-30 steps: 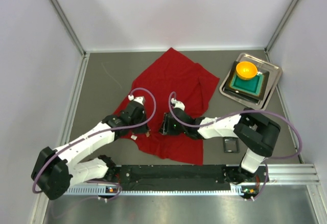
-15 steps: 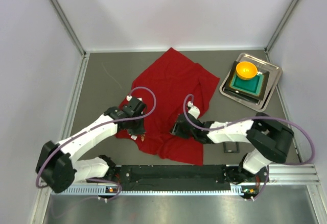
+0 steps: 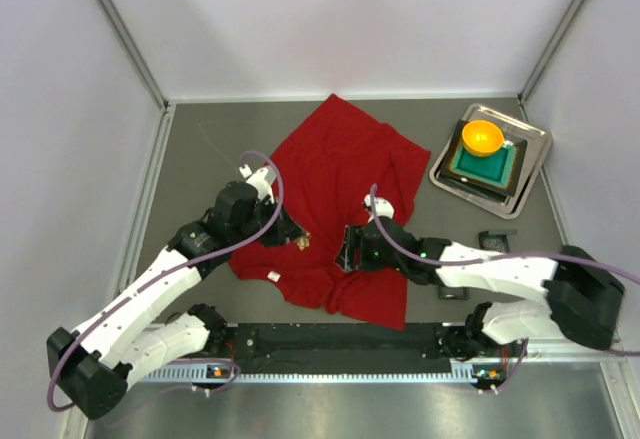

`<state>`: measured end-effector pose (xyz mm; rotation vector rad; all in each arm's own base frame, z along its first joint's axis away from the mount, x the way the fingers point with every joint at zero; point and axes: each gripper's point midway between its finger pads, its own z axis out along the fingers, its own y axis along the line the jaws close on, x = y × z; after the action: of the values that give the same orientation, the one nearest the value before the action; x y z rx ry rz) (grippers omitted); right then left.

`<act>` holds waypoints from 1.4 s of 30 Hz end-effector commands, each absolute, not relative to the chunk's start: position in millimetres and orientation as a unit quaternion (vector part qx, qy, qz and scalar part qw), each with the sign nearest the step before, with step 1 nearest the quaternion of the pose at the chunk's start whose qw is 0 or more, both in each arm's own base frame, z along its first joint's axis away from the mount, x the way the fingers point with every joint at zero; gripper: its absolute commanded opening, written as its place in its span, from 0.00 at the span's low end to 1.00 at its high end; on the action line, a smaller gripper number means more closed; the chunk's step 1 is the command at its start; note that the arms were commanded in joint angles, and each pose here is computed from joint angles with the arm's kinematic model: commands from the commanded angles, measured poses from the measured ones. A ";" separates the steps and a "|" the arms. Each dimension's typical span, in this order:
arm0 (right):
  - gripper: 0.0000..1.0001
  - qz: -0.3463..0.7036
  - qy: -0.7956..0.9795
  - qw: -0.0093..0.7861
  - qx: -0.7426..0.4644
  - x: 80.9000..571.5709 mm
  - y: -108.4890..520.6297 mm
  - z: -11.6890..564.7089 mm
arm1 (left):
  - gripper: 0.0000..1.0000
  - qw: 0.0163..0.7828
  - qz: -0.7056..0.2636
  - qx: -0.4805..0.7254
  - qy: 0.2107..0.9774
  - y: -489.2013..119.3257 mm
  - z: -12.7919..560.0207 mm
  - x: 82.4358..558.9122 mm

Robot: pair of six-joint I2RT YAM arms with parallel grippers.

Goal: Remove the brooch from the garment

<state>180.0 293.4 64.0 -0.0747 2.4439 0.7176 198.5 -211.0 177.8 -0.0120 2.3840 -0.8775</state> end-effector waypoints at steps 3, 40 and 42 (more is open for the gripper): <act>0.71 0.366 0.794 0.392 -0.287 153.5 301.3 186.6 | 0.00 0.362 -0.514 0.039 0.777 -253.3 284.5 206.2; 0.60 0.659 0.584 0.450 -0.149 160.3 306.5 308.5 | 0.00 0.345 -0.729 0.110 0.581 -283.4 322.0 179.1; 0.57 0.663 0.578 0.453 -0.147 160.4 306.6 310.8 | 0.00 0.343 -0.729 0.108 0.582 -283.3 320.9 178.9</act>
<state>160.7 305.8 273.9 -0.3525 1.5773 1.5979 186.1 -286.3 304.6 0.2225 1.6104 -1.8740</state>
